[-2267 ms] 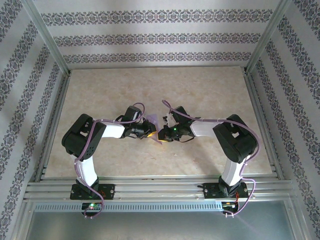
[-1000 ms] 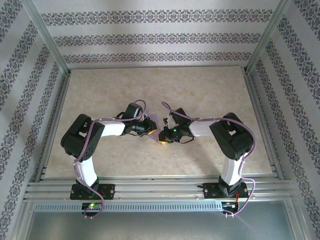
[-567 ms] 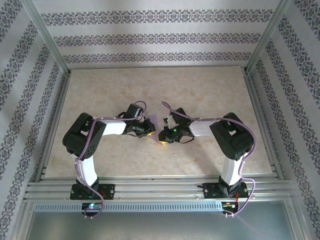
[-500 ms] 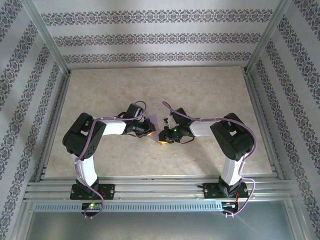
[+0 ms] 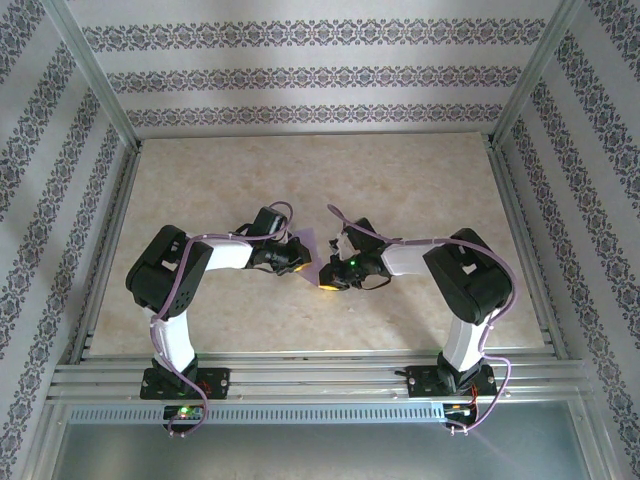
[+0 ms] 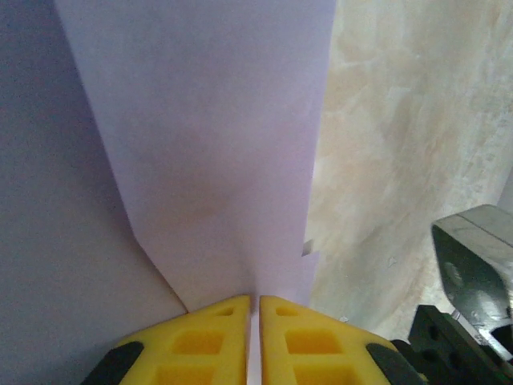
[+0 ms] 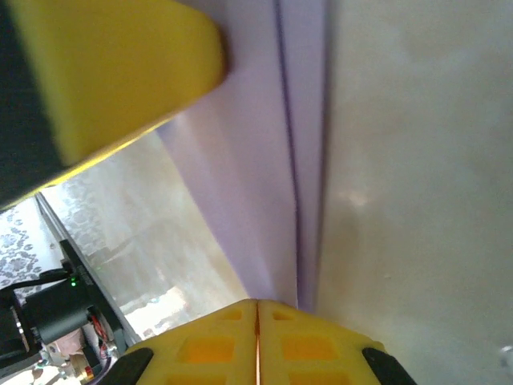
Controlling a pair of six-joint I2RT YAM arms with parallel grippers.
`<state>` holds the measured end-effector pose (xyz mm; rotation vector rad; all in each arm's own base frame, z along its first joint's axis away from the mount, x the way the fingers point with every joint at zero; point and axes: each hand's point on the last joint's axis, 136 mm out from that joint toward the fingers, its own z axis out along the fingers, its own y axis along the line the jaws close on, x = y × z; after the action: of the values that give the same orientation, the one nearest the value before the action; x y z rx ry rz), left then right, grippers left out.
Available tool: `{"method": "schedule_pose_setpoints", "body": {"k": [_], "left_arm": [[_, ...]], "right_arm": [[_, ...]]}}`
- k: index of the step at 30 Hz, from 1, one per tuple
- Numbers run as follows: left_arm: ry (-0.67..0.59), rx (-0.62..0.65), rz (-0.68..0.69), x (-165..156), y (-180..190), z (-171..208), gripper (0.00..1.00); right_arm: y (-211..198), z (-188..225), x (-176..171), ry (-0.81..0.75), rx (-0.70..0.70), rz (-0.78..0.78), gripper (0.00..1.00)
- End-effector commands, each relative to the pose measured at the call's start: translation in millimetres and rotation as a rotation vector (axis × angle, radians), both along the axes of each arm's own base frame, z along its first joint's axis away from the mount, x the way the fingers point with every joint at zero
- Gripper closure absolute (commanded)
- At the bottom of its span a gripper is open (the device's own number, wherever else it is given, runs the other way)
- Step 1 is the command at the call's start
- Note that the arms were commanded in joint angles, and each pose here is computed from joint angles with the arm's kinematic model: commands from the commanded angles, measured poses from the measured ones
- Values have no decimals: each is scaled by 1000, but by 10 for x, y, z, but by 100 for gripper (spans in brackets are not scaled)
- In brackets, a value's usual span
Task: Fold a paper plane with a square sheet of paper (pick it up from the middle)
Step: Fourth fold the wing at the center of the table.
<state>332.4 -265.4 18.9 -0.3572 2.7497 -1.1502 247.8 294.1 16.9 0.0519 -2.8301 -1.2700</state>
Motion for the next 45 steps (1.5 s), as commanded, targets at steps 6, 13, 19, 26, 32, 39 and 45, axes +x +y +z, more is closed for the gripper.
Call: {"method": "schedule_pose_setpoints", "body": {"k": [6, 13, 19, 26, 32, 39, 45], "left_arm": [[111, 109, 3, -200, 129, -328, 87], [110, 110, 6, -187, 133, -317, 87], [114, 117, 3, -194, 141, -322, 87], [110, 114, 1, -185, 133, -298, 87], [53, 75, -19, -31, 84, -108, 85], [-33, 72, -64, 264, 150, 75, 83], [-24, 116, -69, 334, 301, -72, 84]], "right_arm": [[33, 224, 77, -71, 18, -8, 90], [91, 367, 203, -120, 36, -11, 89], [196, 207, 260, -110, -12, -7, 93], [47, -112, 215, -67, -130, -17, 96], [-120, -355, 71, -17, -219, 0, 96], [-234, -466, -8, -1, -281, 21, 97], [-284, -501, -48, 10, -306, 26, 97]]}}
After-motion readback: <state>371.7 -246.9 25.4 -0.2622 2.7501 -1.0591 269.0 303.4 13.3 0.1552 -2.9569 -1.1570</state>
